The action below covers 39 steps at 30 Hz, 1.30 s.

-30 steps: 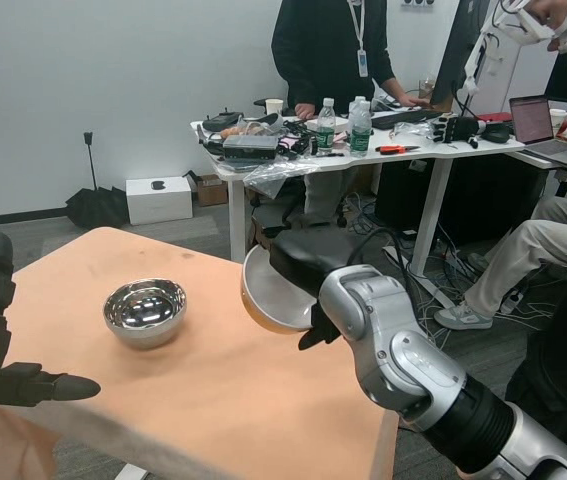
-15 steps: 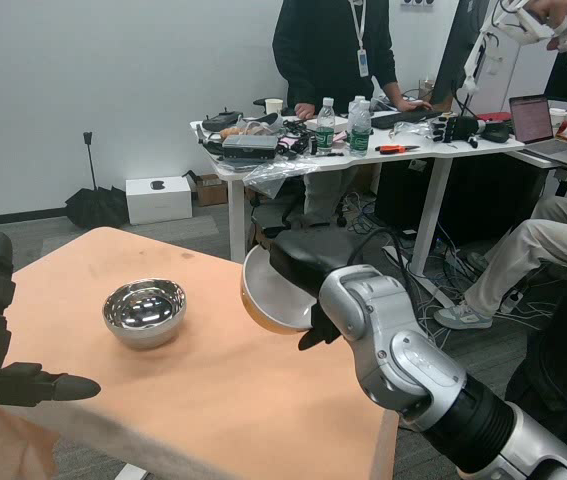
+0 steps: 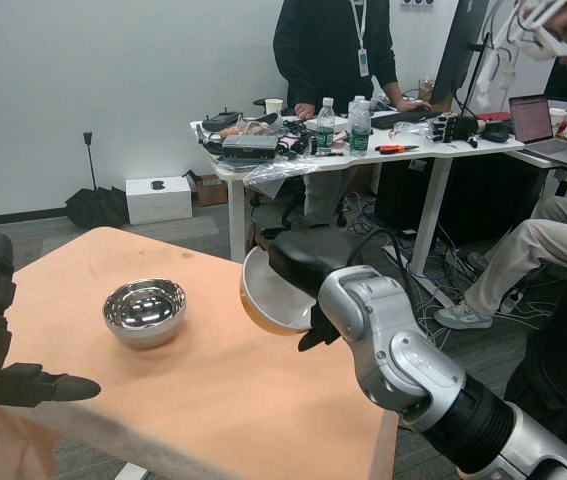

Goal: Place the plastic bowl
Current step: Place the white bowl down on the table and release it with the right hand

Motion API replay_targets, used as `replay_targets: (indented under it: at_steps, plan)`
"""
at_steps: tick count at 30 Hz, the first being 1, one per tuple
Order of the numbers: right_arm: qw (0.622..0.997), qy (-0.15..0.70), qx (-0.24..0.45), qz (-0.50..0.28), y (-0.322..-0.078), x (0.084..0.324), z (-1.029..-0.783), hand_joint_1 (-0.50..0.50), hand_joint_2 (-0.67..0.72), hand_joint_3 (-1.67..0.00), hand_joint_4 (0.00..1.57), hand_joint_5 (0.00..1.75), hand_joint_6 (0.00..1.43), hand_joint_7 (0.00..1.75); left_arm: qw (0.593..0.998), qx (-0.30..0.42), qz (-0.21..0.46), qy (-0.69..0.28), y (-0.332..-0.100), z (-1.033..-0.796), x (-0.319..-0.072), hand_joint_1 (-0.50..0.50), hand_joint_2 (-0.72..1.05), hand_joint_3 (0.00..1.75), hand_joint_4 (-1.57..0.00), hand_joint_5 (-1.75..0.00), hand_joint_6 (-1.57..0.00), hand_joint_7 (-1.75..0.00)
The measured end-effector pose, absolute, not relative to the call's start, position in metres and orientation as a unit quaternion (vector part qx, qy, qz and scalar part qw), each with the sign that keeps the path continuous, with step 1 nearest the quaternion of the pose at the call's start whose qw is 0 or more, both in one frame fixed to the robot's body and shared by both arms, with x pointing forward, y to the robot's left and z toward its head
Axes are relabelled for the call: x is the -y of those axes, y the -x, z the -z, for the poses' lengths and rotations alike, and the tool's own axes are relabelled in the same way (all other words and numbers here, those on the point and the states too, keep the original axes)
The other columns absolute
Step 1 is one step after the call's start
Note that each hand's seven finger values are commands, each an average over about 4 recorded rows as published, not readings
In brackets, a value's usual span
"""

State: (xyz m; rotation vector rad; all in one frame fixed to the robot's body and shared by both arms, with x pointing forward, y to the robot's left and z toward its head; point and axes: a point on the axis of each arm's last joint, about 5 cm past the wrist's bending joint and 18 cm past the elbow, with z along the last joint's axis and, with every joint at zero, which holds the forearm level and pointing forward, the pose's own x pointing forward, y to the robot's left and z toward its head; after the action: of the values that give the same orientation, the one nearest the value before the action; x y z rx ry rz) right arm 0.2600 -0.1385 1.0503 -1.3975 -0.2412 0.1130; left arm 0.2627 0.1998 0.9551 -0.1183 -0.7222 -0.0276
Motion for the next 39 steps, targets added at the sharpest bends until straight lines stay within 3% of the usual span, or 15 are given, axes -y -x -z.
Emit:
replay_targets:
  at_steps: [4, 16, 39]
  plan:
    - [0.746, 0.654, 0.094, -0.082, -0.265, 0.131, -1.04, -0.5, -0.6, -1.59, 1.11, 1.5, 0.91, 1.61, 0.935, 0.351, 0.015, 0.058, -0.263, -0.954, -0.199, -0.5, -0.1, 0.0, 0.0, 0.0, 0.0, 0.0]
    - [0.714, 0.682, 0.034, -0.156, -0.283, 0.115, -1.014, -0.5, -0.6, -1.61, 1.11, 1.55, 0.88, 1.61, 0.934, 0.352, 0.015, 0.06, -0.263, -0.953, -0.199, -0.5, -0.1, 0.02, 0.0, 0.0, 0.0, 0.0]
    - [0.718, 0.678, 0.04, -0.151, -0.285, 0.115, -1.019, -0.5, -0.6, -1.59, 1.11, 1.55, 0.88, 1.61, 0.933, 0.354, 0.014, 0.064, -0.263, -0.953, -0.199, -0.5, -0.1, 0.04, 0.0, 0.0, 0.0, 0.0]
